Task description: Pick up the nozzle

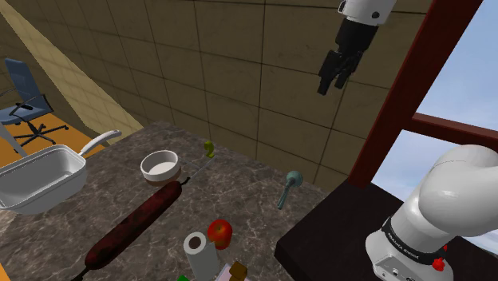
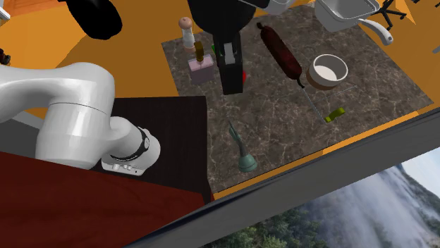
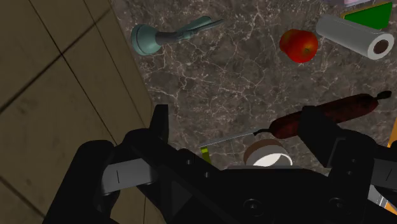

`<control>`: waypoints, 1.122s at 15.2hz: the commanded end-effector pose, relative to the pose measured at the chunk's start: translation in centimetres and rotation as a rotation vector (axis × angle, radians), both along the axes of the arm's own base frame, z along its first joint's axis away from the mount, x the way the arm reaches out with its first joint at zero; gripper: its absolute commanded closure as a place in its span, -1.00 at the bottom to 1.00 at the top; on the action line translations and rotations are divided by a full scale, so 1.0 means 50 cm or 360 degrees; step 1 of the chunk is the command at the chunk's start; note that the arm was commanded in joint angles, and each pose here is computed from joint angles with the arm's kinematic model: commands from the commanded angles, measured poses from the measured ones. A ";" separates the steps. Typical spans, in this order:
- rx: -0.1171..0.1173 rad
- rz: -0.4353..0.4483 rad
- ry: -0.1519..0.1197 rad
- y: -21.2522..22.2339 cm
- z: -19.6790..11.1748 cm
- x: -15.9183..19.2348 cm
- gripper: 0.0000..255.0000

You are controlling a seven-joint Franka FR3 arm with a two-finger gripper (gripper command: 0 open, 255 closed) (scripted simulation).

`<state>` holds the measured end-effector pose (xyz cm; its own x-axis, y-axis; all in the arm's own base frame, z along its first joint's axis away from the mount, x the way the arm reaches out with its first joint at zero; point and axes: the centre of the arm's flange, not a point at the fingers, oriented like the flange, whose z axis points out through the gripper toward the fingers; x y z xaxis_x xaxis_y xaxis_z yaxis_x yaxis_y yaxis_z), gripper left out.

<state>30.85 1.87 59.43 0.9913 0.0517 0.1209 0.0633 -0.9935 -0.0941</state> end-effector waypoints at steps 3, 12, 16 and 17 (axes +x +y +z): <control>-0.0022 -0.0075 -0.0001 0.009 -0.051 0.010 -1.00; -0.0118 -0.0411 -0.0006 0.037 -0.282 0.060 -1.00; -0.0161 -0.0560 -0.0008 0.041 -0.385 0.084 -1.00; -0.0172 -0.0597 -0.0009 0.041 -0.410 0.090 -1.00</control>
<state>35.38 4.16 40.13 0.9510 -0.2784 0.1347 -0.2818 -0.9594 0.0064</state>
